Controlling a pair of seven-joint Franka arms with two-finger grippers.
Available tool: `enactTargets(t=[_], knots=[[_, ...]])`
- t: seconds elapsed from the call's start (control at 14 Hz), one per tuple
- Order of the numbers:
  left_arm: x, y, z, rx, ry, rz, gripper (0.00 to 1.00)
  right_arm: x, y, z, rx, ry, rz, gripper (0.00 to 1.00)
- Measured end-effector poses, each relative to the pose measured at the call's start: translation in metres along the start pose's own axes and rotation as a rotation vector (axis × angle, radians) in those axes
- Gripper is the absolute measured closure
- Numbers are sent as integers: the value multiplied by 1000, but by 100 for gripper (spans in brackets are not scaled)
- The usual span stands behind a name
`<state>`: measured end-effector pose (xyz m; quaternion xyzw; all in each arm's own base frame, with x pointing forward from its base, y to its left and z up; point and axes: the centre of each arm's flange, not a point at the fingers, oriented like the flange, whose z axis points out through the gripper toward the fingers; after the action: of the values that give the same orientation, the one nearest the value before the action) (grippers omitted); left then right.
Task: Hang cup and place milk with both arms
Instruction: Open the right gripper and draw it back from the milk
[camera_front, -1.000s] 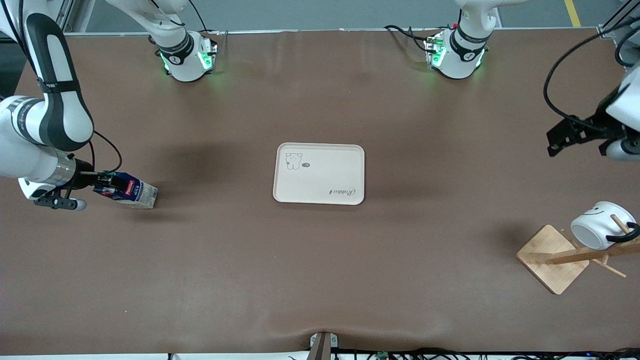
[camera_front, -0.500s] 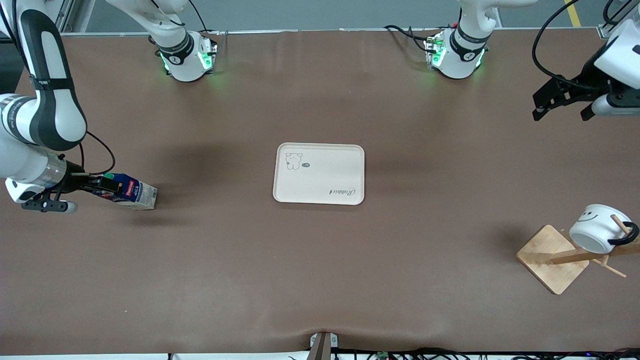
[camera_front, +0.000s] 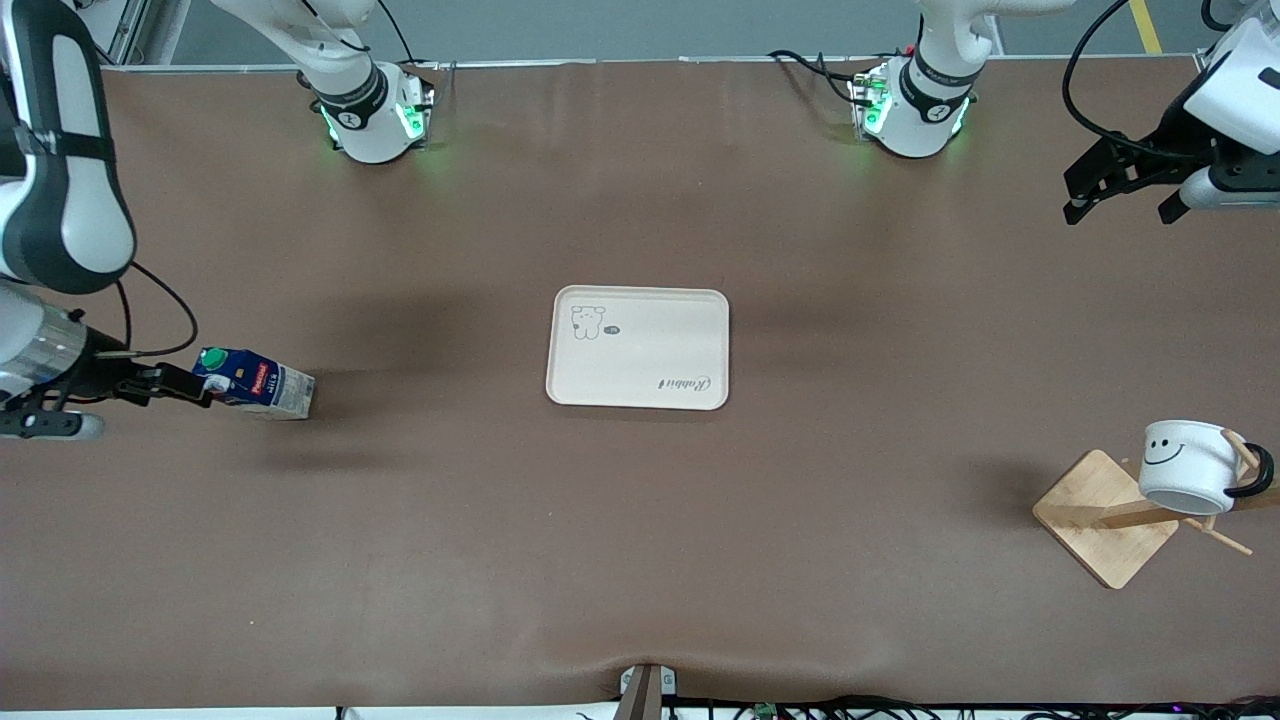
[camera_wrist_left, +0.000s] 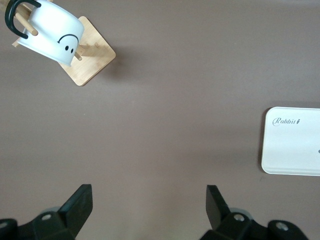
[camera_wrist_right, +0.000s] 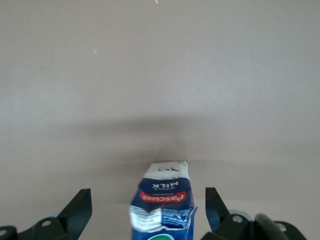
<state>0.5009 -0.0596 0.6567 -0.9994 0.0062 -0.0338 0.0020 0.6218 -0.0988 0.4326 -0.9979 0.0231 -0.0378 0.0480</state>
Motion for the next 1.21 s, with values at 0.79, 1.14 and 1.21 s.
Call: enactTargets(t=[0.79, 1.14, 1.21], knots=[[1, -8, 5, 0, -7, -17, 0, 3, -38, -142, -31, 34, -82, 0], [2, -15, 5, 0, -5, -30, 0, -36, -69, -211, -47, 68, 11, 0], [2, -16, 5, 0, -5, -32, 0, -42, -79, -216, -66, 56, 17, 0]])
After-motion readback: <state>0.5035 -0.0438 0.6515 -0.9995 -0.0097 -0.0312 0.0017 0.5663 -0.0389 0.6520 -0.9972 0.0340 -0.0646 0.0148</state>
